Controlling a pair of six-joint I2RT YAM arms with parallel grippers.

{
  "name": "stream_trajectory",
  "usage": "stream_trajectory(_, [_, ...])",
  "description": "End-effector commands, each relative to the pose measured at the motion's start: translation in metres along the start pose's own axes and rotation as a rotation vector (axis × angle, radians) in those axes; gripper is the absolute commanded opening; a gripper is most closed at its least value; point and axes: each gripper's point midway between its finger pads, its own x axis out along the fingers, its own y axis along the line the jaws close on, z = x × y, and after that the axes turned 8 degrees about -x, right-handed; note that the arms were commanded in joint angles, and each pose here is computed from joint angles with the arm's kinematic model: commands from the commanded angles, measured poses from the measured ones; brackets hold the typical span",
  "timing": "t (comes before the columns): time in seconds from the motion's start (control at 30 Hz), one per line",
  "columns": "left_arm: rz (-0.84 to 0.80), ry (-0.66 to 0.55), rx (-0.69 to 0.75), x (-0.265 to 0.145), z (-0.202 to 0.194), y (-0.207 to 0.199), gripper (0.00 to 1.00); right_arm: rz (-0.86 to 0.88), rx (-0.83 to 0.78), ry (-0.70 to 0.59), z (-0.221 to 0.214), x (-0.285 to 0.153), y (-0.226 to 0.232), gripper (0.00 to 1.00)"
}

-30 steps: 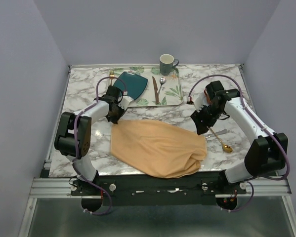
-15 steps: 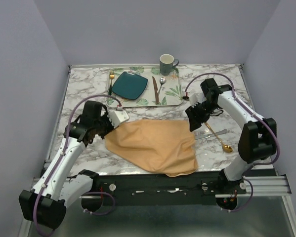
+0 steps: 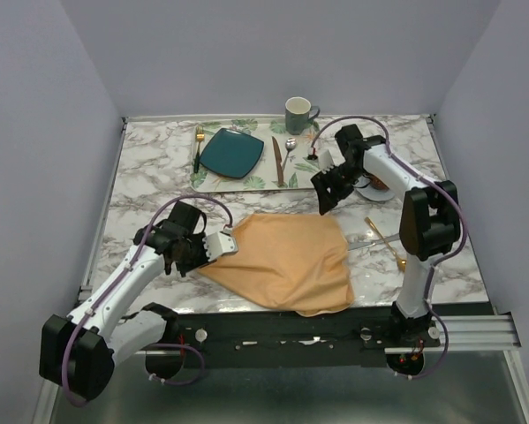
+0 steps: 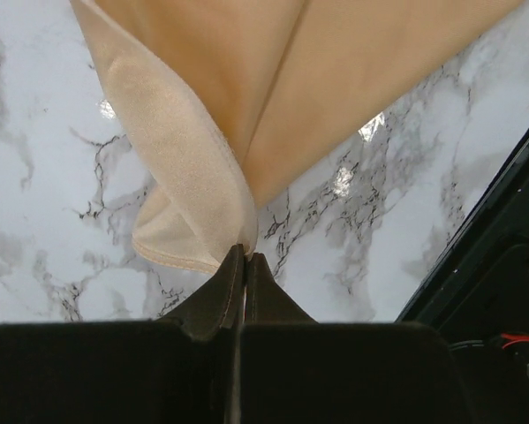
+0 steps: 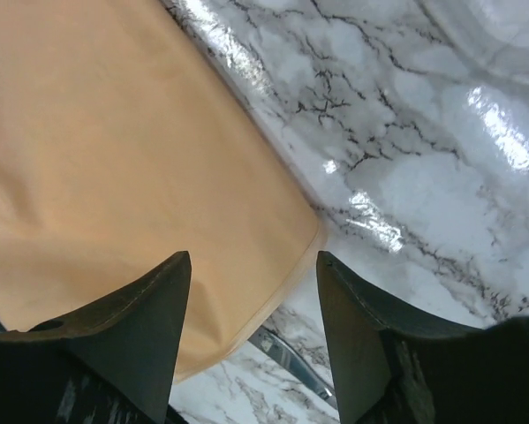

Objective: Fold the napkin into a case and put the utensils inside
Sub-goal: Flatten out the crumpled napkin at the center of the board.

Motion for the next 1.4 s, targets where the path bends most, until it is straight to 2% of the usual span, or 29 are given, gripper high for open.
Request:
stream_trajectory(0.0, [0.007, -0.020, -0.012, -0.001, 0.015, 0.010, 0.00, -0.044, -0.064, 0.053, 0.009, 0.026, -0.016, 0.68])
stream_trajectory(0.2, [0.012, -0.027, -0.033, 0.000, 0.024, 0.017, 0.00, 0.007, -0.112, 0.116, 0.001, 0.052, -0.007, 0.70])
stream_trajectory(0.33, [0.063, -0.030, -0.112, 0.002, 0.031, 0.031, 0.00, 0.009, -0.125, 0.139, -0.004, 0.065, -0.009, 0.68])
stream_trajectory(0.43, [0.077, -0.055, -0.187, 0.002, 0.040, 0.043, 0.00, 0.003, -0.120, 0.149, -0.006, 0.070, -0.013, 0.57])
stream_trajectory(0.47, [0.082, -0.069, -0.231, 0.001, 0.042, 0.047, 0.00, -0.001, -0.117, 0.154, -0.007, 0.071, -0.014, 0.45])
stream_trajectory(0.53, [0.088, -0.075, -0.267, 0.002, 0.046, 0.054, 0.00, -0.018, -0.119, 0.162, -0.007, 0.070, -0.017, 0.28])
stream_trajectory(0.57, [0.098, -0.087, -0.294, 0.001, 0.049, 0.058, 0.00, -0.026, -0.122, 0.161, -0.006, 0.067, -0.018, 0.06])
stream_trajectory(0.6, [0.103, -0.087, -0.318, 0.002, 0.049, 0.063, 0.00, -0.042, -0.128, 0.160, -0.004, 0.064, -0.020, 0.01])
stream_trajectory(0.67, [0.129, -0.111, -0.357, -0.002, 0.055, 0.075, 0.00, -0.086, -0.157, 0.132, 0.006, 0.046, -0.021, 0.01])
stream_trajectory(0.8, [0.136, -0.135, -0.525, -0.004, 0.062, 0.103, 0.00, -0.173, -0.230, 0.027, 0.039, -0.002, -0.018, 0.01])
stream_trajectory(0.9, [0.133, -0.148, -0.626, -0.008, 0.064, 0.125, 0.00, -0.170, -0.298, -0.048, 0.053, -0.028, 0.005, 0.01])
stream_trajectory(0.93, [0.133, -0.160, -0.661, -0.011, 0.066, 0.132, 0.00, -0.151, -0.333, -0.044, 0.052, -0.024, 0.019, 0.01])
stream_trajectory(1.07, [0.118, -0.127, -0.704, -0.005, 0.059, 0.134, 0.00, -0.067, -0.474, 0.014, 0.015, 0.002, 0.085, 0.01])
stream_trajectory(1.1, [0.116, -0.115, -0.708, -0.003, 0.056, 0.133, 0.00, -0.024, -0.483, 0.077, -0.019, 0.025, 0.099, 0.01])
stream_trajectory(1.17, [0.113, -0.092, -0.715, 0.000, 0.050, 0.130, 0.00, 0.017, -0.579, 0.122, -0.044, 0.040, 0.135, 0.03])
stream_trajectory(1.23, [0.109, -0.081, -0.718, 0.002, 0.046, 0.128, 0.00, 0.107, -0.623, 0.183, -0.077, 0.053, 0.162, 0.21])
stream_trajectory(1.27, [0.107, -0.072, -0.718, 0.004, 0.043, 0.125, 0.00, 0.129, -0.620, 0.174, -0.079, 0.050, 0.168, 0.48])
stream_trajectory(1.3, [0.112, -0.066, -0.714, 0.004, 0.041, 0.124, 0.00, 0.139, -0.579, 0.172, -0.081, 0.047, 0.172, 0.59])
stream_trajectory(1.37, [0.107, -0.059, -0.714, 0.005, 0.038, 0.122, 0.00, 0.128, -0.571, 0.113, -0.066, 0.034, 0.176, 0.68])
